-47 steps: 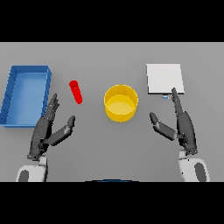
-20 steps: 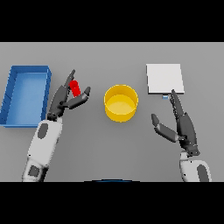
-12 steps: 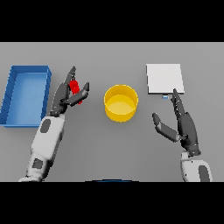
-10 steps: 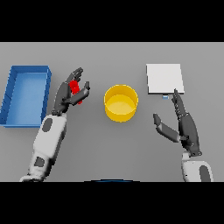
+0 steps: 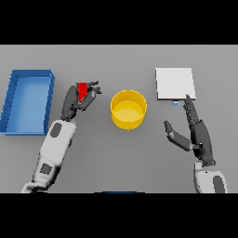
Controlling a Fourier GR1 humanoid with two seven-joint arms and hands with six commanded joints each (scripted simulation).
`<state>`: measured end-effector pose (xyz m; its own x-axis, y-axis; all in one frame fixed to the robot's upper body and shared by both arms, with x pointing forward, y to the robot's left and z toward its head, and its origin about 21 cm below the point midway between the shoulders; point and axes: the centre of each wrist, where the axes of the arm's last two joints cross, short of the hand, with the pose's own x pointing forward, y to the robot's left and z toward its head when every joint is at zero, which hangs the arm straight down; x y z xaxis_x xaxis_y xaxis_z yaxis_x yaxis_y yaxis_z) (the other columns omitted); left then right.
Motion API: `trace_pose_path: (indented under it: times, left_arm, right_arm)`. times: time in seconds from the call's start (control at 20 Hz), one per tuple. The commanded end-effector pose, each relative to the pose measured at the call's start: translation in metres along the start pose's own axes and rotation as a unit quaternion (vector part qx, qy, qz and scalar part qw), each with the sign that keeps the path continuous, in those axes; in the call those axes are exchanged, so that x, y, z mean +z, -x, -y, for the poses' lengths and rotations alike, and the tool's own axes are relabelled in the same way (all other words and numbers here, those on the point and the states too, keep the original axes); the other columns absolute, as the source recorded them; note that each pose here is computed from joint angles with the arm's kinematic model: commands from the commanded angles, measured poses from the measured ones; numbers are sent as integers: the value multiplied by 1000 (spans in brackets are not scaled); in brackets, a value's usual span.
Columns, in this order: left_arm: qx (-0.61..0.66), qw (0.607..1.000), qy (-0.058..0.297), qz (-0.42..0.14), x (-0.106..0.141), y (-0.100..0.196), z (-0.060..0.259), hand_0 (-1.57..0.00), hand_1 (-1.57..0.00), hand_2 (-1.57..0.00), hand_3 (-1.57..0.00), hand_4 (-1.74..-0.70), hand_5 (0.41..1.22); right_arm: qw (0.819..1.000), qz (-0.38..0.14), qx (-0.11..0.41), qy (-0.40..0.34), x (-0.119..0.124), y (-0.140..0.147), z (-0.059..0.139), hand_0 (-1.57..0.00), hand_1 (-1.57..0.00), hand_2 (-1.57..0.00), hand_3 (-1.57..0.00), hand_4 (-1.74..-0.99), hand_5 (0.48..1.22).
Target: Pick up the red beaker and tilt it to pour out 1 green nut into yellow bowl. Pick up the yellow bowl and place it on the metallic measuring scale.
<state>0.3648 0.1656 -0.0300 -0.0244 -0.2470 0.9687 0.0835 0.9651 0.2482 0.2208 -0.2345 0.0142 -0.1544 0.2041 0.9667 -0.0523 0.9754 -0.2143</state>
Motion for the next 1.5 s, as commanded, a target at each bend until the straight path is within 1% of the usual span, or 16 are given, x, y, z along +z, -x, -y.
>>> trace_pose_path:
  times: [0.0,0.2,0.25,0.4,0.45,0.5,0.75,0.8,0.85,0.9,1.0,1.15,1.2,1.25,1.35,1.45]
  left_arm:
    - [15,1000,-2,9,0,-1,-1,-1434,-1439,-1449,-1400,-1582,1171]
    - [79,996,1,36,-5,-17,-11,-1515,-1517,-1521,-1501,-1676,1144]
    - [83,996,2,44,-4,-21,-14,-1526,-1528,-1531,-1515,-1689,1140]
    - [71,996,16,58,-7,-37,-17,-1548,-1549,-1551,-1542,-1714,1132]
    - [57,996,23,64,-8,-44,-20,-1553,-1553,-1555,-1548,-1720,1131]
    - [45,997,26,65,-9,-47,-23,-1556,-1557,-1558,-1553,-1724,1130]
    - [-3,997,44,63,-12,-55,-31,-1556,-1557,-1558,-1553,-1724,1139]
    - [-23,996,49,68,-12,-58,-30,-1559,-1560,-1561,-1556,-1727,1138]
    - [-54,994,61,74,-14,-63,-31,-1562,-1562,-1563,-1559,-1730,1134]
    - [-81,992,65,72,-16,-68,-32,-1563,-1564,-1564,-1562,-1732,1129]
    - [-151,982,83,72,-20,-84,-33,-1566,-1566,-1567,-1565,-1735,1120]
    - [-253,957,123,73,-23,-99,-24,-1569,-1569,-1569,-1568,-1738,1127]
    - [-285,947,130,74,-24,-105,-22,-1569,-1569,-1569,-1569,-1739,1129]
    - [-315,935,141,79,-26,-110,-18,-1569,-1569,-1570,-1569,-1739,1134]
    - [-375,909,160,83,-29,-122,-9,-1570,-1570,-1570,-1570,-1740,1147]
    - [-449,872,171,93,-31,-130,-2,-1570,-1570,-1570,-1570,-1740,1174]
  right_arm:
    - [1000,-2,0,-3,0,-1,-1,1,1,1,1,-1251,641]
    - [1000,-4,14,-3,1,3,-3,1,1,1,1,-1238,643]
    - [1000,6,13,-3,-1,-1,-3,1,1,1,1,-1236,644]
    - [1000,3,14,-4,-2,-1,-3,1,1,1,1,-1227,647]
    - [1000,12,17,-3,-2,-3,-6,1,1,1,1,-1226,650]
    - [1000,14,25,-1,-2,-2,-2,1,1,1,1,-1219,653]
    - [999,25,35,-2,2,0,-3,1,1,1,1,-1219,661]
    - [999,20,37,-3,-2,-2,-1,1,1,1,1,-1213,662]
    - [999,15,41,-3,0,-1,-3,1,1,1,1,-1210,664]
    - [999,11,40,-1,1,-1,0,1,1,1,1,-1202,662]
    - [999,8,38,-4,2,0,-4,1,1,1,1,-1194,658]
    - [999,8,40,-8,0,-5,-4,1,1,1,1,-1183,663]
    - [999,0,40,-9,-1,-3,-2,1,1,1,1,-1178,663]
    - [999,9,40,-14,4,-3,-3,1,1,1,1,-1178,667]
    - [999,-4,34,-13,0,-2,-2,1,1,1,1,-1182,668]
    - [999,0,30,-9,3,-1,-3,1,1,1,1,-1183,671]
